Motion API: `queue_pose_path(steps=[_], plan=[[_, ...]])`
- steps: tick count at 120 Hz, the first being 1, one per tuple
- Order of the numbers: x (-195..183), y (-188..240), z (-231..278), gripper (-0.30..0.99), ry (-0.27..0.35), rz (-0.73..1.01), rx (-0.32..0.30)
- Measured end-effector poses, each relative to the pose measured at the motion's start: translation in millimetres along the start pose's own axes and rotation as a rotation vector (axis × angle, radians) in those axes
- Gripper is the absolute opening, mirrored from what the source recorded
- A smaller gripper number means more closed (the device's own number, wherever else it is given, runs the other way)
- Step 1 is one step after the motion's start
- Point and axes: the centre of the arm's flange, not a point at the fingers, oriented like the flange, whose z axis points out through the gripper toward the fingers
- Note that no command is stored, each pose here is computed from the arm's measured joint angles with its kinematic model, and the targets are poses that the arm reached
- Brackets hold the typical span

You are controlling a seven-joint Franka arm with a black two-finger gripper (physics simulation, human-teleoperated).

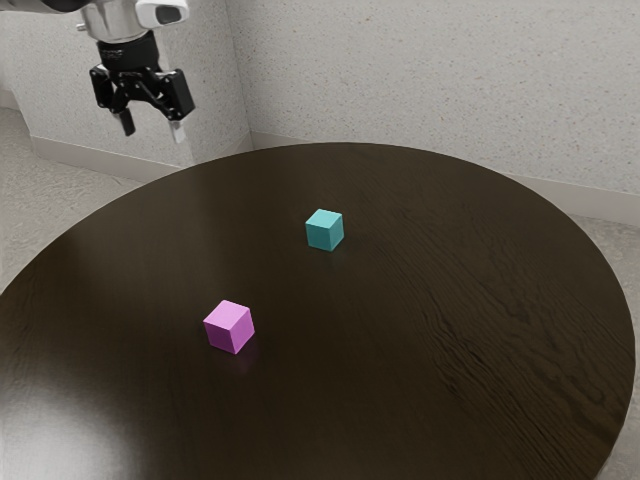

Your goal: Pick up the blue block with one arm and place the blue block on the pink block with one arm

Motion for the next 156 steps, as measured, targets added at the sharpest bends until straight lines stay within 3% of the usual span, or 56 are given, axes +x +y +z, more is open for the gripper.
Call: queue_pose_path(steps=[21, 35, 44, 65, 89, 109, 135, 156], plan=[[0, -10, -2, 0.69, 0.003, -0.021, -0.004], [-16, -16, -87, 0.69, 0.146, -0.035, -0.008], [-12, -18, -96, 0.69, 0.155, -0.044, -0.002], [29, 59, -47, 0.69, 0.097, 0.072, 0.012], [111, 95, 67, 0.69, 0.064, 0.090, -0.005], [177, 108, 155, 0.69, 0.094, 0.086, 0.007], [226, 94, 271, 0.69, 0.110, 0.053, -0.011], [245, 72, 293, 0.69, 0.163, 0.032, -0.041]])
